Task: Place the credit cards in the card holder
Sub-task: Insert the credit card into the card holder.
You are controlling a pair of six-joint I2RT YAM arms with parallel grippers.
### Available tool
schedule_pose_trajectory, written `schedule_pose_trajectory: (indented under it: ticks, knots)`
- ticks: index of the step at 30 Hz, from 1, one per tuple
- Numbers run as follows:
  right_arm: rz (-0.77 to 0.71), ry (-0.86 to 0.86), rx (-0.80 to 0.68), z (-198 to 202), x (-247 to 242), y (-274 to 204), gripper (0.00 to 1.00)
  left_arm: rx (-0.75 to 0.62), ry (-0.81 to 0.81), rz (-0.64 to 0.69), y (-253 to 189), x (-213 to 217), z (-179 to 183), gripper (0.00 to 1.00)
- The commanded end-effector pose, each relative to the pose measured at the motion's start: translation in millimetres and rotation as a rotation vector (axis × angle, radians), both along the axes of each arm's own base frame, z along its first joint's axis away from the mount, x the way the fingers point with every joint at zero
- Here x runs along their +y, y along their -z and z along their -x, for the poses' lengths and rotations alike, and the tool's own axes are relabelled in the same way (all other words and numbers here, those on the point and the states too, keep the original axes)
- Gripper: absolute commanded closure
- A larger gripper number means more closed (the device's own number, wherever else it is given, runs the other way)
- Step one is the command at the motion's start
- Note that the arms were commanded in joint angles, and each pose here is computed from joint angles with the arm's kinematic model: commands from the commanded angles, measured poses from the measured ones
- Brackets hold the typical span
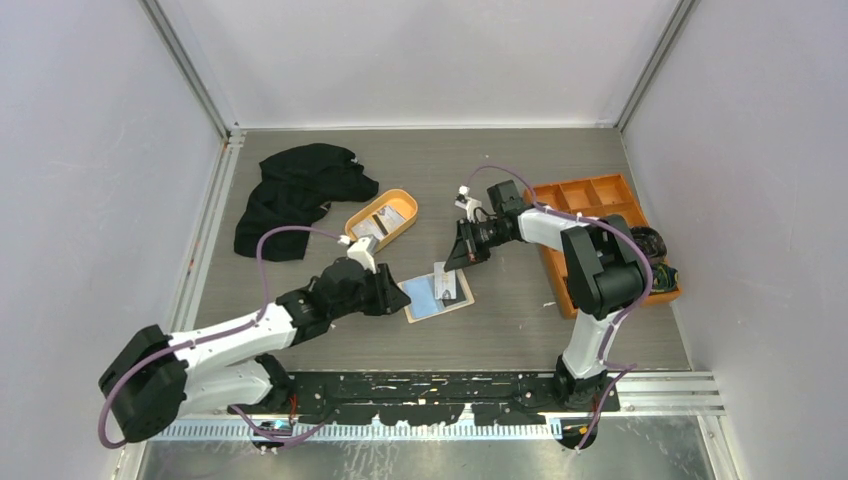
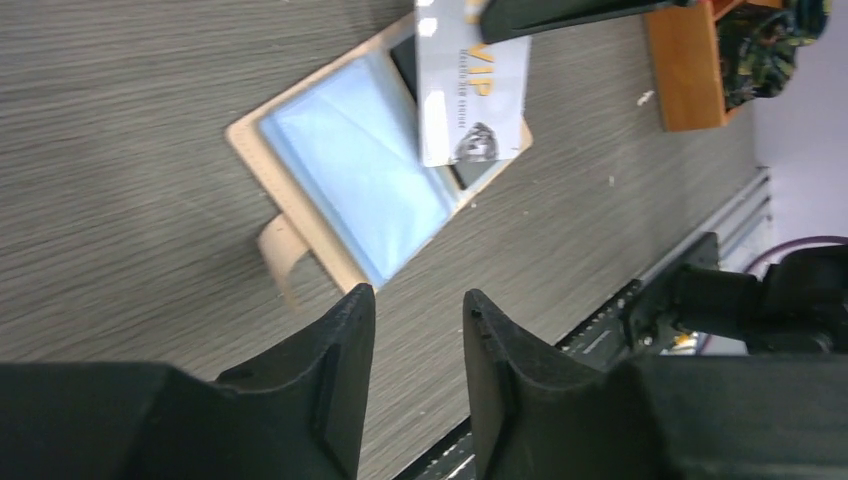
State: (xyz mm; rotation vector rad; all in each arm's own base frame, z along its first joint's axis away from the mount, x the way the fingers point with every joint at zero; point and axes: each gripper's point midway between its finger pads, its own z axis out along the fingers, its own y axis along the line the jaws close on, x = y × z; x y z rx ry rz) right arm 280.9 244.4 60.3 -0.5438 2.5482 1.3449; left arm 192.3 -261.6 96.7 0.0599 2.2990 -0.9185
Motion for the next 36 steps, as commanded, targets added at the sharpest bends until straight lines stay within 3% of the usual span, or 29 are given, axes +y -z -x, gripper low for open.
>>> schedule_pose_trajectory:
  ticks: [1,6,10,18,23,30,36]
  knots:
    - [-0.041,0.017,0.006,-8,8,-4,0.99,-0.049,0.072,0.183,-34,-39,-9,0.65]
    - [-0.029,0.025,0.03,-8,8,3,0.99,0.015,0.081,0.107,-3,-50,-17,0.71]
    - [-0.004,0.027,0.043,-8,6,10,0.99,0.07,0.016,-0.066,33,-34,-26,0.68]
    - [-0.021,0.018,0.077,-5,9,13,0.99,0.122,-0.046,-0.237,62,-5,-23,0.67]
    - [-0.038,0.021,0.085,-5,12,11,0.99,0.165,-0.029,-0.264,75,-4,-17,0.72]
    - [-0.07,0.025,0.106,-3,17,9,0.99,0.203,-0.015,-0.274,86,-7,-14,0.9]
    - [-0.015,0.04,0.106,-3,10,17,0.99,0.216,-0.026,-0.288,91,-4,-12,0.92]
